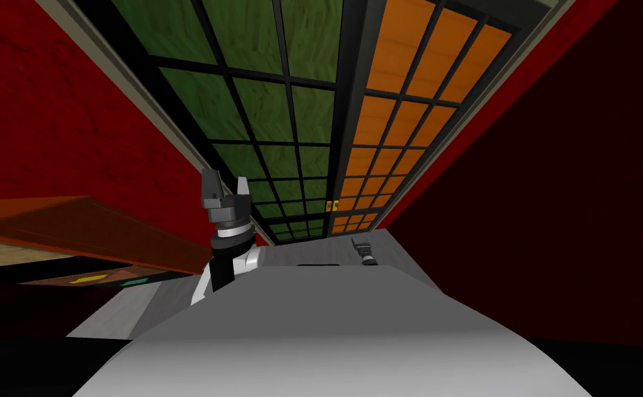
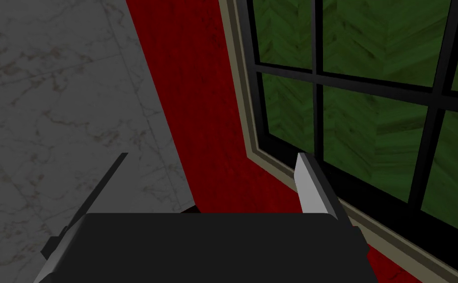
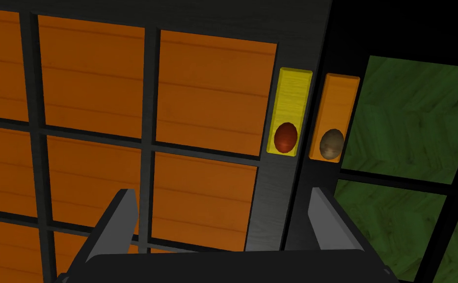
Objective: Pull the door open
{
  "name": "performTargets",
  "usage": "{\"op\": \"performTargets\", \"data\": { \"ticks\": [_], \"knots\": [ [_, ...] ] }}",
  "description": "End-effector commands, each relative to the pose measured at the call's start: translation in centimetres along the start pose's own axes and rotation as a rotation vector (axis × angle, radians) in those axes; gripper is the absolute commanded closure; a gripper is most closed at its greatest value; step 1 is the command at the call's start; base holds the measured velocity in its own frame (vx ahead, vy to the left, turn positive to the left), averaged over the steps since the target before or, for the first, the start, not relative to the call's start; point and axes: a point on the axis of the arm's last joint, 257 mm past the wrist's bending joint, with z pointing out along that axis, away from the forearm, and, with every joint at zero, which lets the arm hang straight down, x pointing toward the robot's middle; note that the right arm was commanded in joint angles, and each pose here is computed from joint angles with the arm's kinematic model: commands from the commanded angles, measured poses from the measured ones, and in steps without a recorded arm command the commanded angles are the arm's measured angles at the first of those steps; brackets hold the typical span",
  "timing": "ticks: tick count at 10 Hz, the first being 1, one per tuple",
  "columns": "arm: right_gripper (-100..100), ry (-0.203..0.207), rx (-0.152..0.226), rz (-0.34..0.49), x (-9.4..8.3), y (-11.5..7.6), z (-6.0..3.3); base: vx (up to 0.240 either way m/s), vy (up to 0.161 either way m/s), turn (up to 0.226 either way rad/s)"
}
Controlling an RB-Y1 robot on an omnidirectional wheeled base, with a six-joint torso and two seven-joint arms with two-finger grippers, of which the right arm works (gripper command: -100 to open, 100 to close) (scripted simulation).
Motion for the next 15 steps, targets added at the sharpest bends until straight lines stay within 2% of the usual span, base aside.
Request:
{"op": "performTargets", "data": {
  "ticks": [1,2,3,4,9,15],
  "knots": [
    [-100,0.010,0.017,-0.004,0.2,-1.0,-0.75,-0.097,-0.014,0.027],
    [-100,0.025,0.047,-0.009,0.8,-2.6,-1.57,-0.075,-0.011,0.066],
    [-100,0.025,0.047,-0.009,0.8,-2.6,-1.57,-0.051,-0.009,0.037],
    [-100,0.044,0.085,-0.014,1.5,-4.5,-2.62,-0.068,-0.001,0.095],
    [-100,0.086,0.188,-0.021,3.1,-9.5,-5.59,-0.088,-0.024,0.091],
    [-100,0.116,0.305,-0.015,4.1,-14.1,-8.71,-0.042,-0.028,0.108]
  ]
}}
